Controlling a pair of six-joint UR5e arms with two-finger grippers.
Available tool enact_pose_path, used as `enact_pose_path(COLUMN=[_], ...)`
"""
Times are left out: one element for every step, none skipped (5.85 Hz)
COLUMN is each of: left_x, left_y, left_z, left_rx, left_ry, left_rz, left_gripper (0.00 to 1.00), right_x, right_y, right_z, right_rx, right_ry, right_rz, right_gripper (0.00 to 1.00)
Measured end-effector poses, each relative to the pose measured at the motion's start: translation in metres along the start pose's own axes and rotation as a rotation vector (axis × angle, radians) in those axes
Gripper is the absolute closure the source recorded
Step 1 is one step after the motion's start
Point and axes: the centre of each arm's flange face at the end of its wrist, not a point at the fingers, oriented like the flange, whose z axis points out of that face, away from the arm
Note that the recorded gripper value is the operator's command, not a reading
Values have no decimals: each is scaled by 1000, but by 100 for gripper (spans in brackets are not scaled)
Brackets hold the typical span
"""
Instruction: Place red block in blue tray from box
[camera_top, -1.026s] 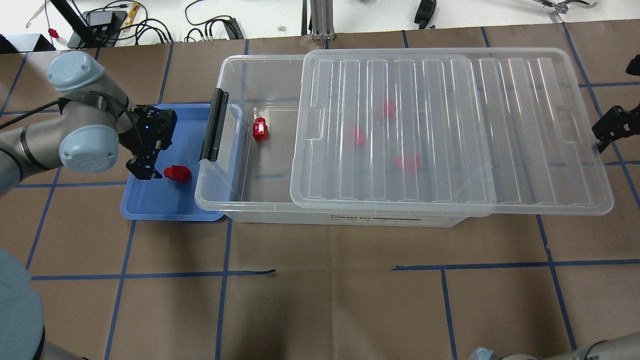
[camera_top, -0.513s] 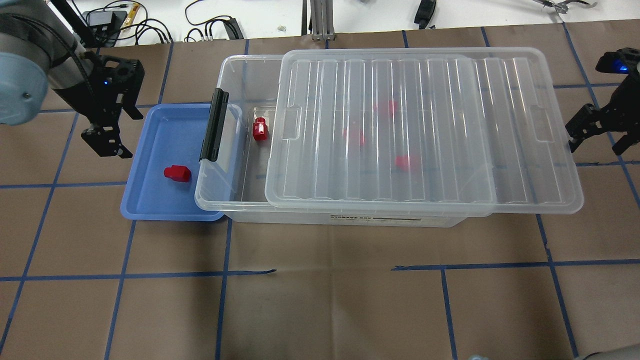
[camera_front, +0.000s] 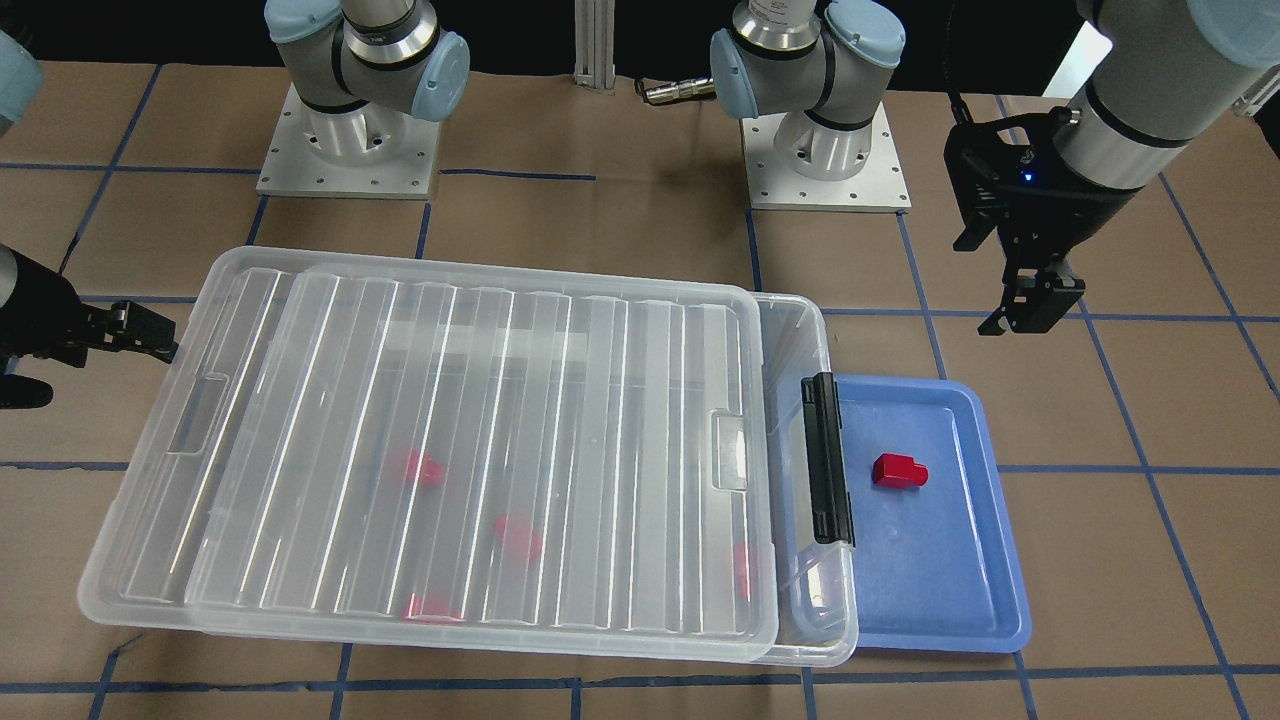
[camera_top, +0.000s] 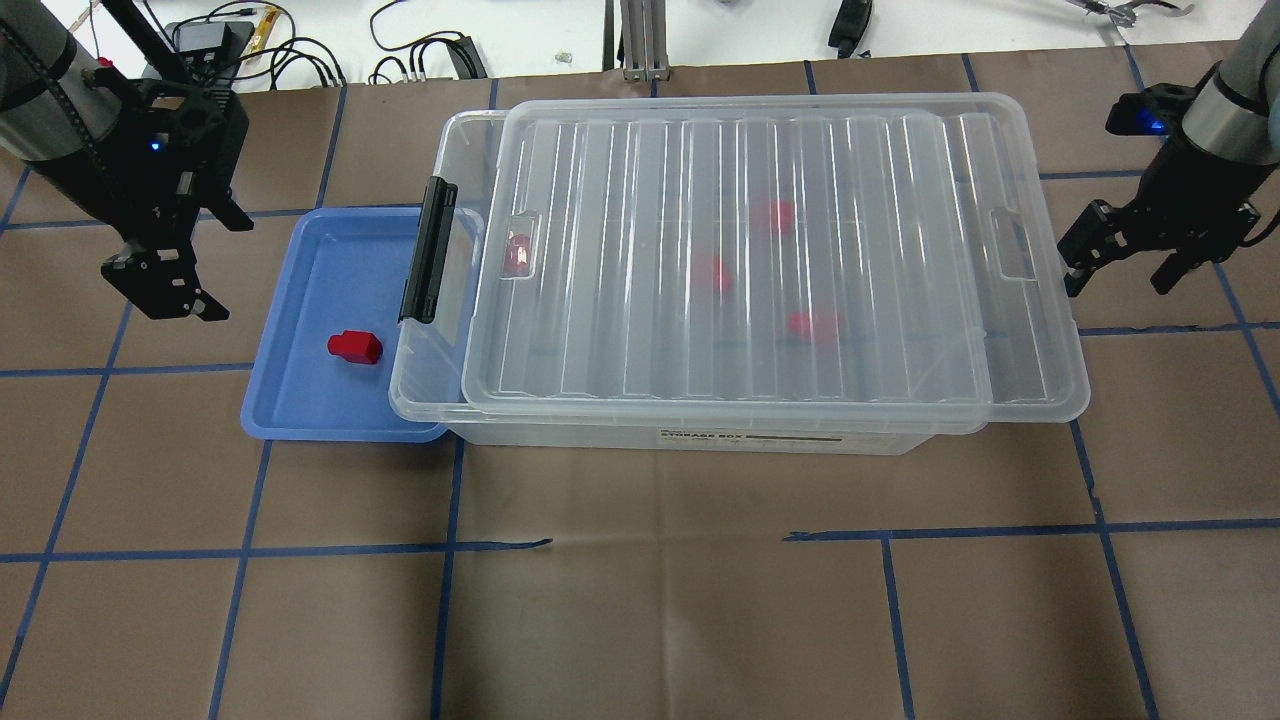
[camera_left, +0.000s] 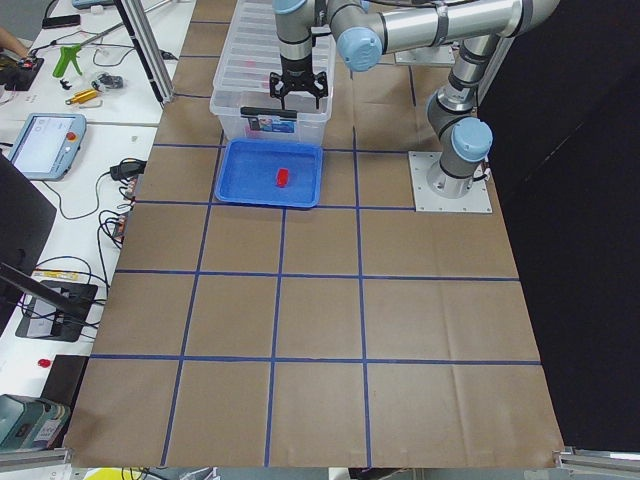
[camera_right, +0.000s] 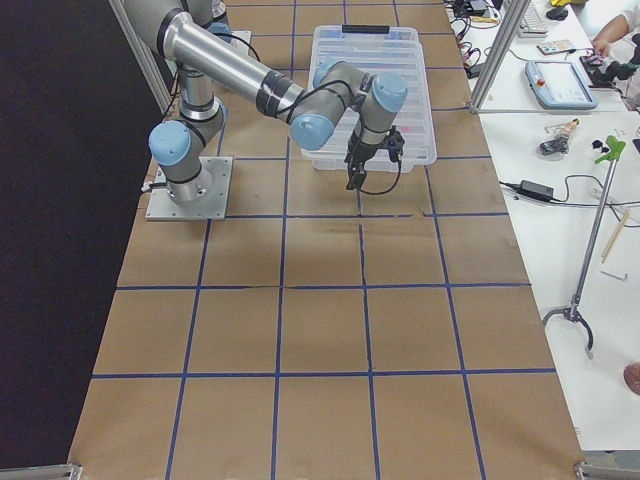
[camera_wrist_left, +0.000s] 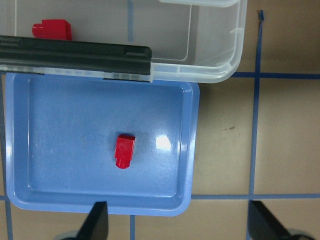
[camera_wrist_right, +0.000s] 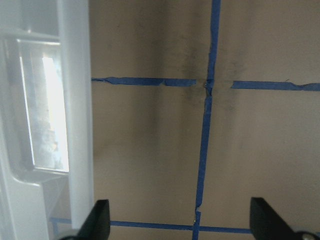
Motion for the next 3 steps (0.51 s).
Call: enact_pose_path(left_x=[4,6,9], left_y=[-18,-46,-83], left_z=[-10,-14,-14], left_rx=[-6,-5,3], left_ry=[-19,-38,-59], left_rz=[-103,-248,-433], left_gripper=[3,2,2], right_x=[-16,-25,-29], right_y=[-1,-1,1], right_z=[-2,-5,-13], right_rx=[10,16,32], right_ry=[-10,-11,-3], right_rz=[4,3,2], right_gripper=[0,0,0])
